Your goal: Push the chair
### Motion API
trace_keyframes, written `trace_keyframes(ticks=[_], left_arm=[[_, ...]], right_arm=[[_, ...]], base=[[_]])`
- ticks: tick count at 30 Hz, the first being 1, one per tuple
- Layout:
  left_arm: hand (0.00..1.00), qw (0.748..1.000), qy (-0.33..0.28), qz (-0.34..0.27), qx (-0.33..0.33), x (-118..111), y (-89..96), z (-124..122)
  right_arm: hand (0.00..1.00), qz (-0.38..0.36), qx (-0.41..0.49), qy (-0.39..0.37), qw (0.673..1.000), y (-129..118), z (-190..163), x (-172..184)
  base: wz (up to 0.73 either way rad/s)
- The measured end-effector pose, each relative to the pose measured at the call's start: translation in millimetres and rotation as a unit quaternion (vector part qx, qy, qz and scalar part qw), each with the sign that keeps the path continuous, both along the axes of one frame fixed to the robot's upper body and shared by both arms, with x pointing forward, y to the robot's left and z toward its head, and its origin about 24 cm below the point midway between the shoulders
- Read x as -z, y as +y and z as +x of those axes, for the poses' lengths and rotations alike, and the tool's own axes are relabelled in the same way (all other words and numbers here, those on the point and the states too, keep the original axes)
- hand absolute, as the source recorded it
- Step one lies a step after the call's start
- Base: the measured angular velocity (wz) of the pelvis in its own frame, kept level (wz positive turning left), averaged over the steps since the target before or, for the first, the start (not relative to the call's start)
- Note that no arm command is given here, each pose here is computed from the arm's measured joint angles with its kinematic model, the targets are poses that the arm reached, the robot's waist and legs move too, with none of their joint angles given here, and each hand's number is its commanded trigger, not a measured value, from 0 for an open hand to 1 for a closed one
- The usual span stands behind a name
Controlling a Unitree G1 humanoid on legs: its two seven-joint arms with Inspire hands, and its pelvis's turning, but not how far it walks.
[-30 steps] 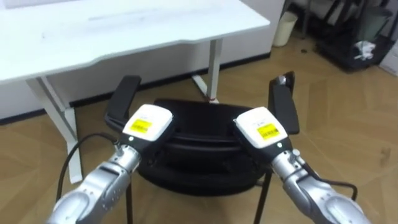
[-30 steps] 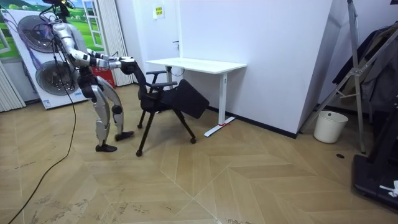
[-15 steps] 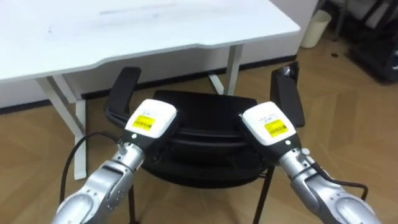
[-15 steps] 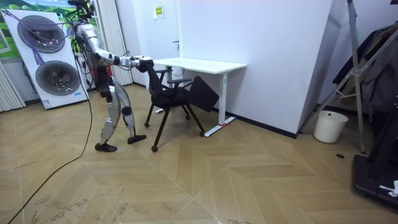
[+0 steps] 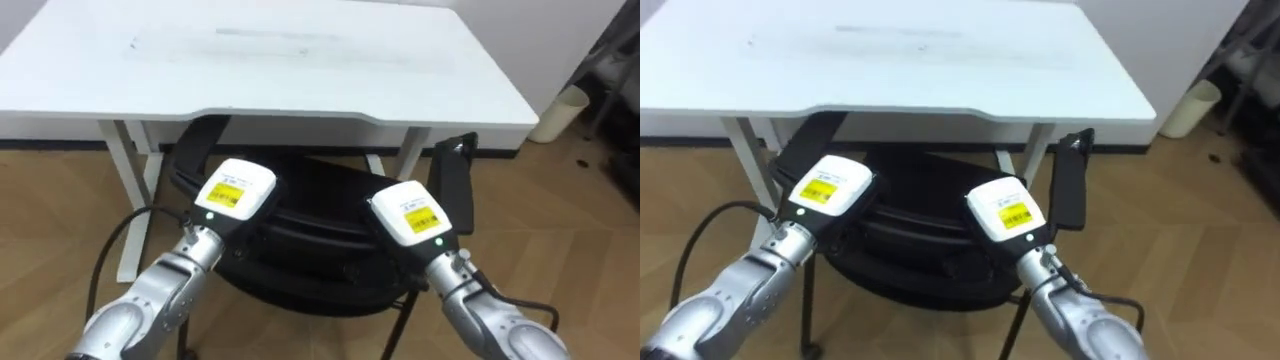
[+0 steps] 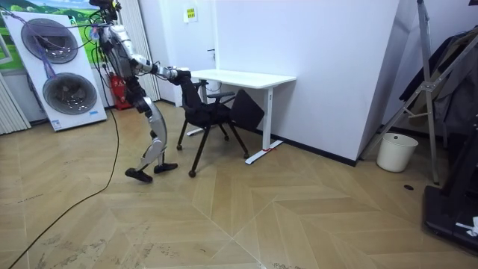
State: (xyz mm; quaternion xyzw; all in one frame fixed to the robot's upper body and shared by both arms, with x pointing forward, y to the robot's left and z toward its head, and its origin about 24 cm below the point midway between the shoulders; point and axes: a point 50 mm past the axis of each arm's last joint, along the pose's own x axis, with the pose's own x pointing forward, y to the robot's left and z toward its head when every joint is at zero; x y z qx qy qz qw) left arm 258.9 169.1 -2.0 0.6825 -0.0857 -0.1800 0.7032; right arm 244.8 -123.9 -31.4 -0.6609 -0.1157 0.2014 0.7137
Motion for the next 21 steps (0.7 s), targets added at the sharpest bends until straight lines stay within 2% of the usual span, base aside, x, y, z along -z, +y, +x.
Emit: trace_keyframes(ticks=[6,9,12,21], left_arm=[[1.00,1.000,0.000,-0.007,-0.018,2.3,3.6,0.0],[1.00,0.999,0.010,-0.024,-0.026,9.6,-5.3,-9.9],[1.00,0.999,-0.005,-0.023,-0.023,2.7,-7.5,-7.6],[1.00,0.999,-0.019,-0.024,-0.032,-3.4,-7.7,-6.8]], right_arm=[[1.00,-0.011,-0.010,-0.003,1.000,4.8,5.0,-0.6],[1.00,-0.037,-0.018,0.007,0.999,-2.3,4.6,-1.5],[1.00,-0.042,-0.024,0.002,0.999,-3.5,6.8,-9.0],[1.00,-0.047,-0.023,-0.021,0.998,-3.4,10.7,-17.5]], base=[[0.58],[0.14],[0.70],[0.13]])
